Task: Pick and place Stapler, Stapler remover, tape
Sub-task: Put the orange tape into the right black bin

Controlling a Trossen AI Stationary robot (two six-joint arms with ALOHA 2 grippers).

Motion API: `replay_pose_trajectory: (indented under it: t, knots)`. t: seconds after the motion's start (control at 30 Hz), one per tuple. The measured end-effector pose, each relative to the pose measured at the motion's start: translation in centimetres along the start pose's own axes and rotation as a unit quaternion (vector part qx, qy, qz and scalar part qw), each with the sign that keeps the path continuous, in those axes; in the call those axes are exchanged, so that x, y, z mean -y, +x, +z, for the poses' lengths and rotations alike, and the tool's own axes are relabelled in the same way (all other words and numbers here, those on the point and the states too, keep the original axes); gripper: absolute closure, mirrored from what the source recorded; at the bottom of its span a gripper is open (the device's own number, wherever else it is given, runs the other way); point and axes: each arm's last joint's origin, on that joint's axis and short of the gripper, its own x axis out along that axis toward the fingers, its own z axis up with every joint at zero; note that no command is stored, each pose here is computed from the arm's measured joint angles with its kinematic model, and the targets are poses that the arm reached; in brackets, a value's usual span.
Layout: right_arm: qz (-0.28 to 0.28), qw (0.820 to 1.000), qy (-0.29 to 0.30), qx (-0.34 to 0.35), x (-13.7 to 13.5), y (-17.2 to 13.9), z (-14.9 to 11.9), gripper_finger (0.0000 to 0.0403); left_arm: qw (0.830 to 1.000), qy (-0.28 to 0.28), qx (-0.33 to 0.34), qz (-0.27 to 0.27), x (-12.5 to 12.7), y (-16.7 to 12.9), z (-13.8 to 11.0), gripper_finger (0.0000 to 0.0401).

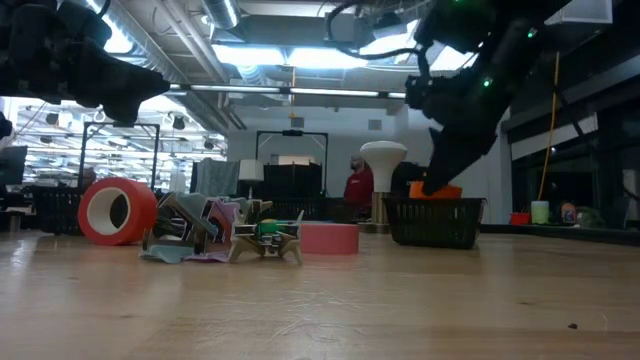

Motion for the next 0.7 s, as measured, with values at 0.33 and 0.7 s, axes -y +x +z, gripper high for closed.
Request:
replay_pose_trajectory:
  t: [0.33,0.7]
  knots:
    - [0.013,1.000,0.011,-0.007,0.8,1.0,0.6,0.0359,1.000,0.000,0.000,0.000,0.0,0.0,0.0,0.0313]
    - [0.013,0.999,0.035,-0.006,0.6,1.4,0.6,0.0359,1.000,0.000,0.000,0.000,0.0,0.0,0.0,0.0313]
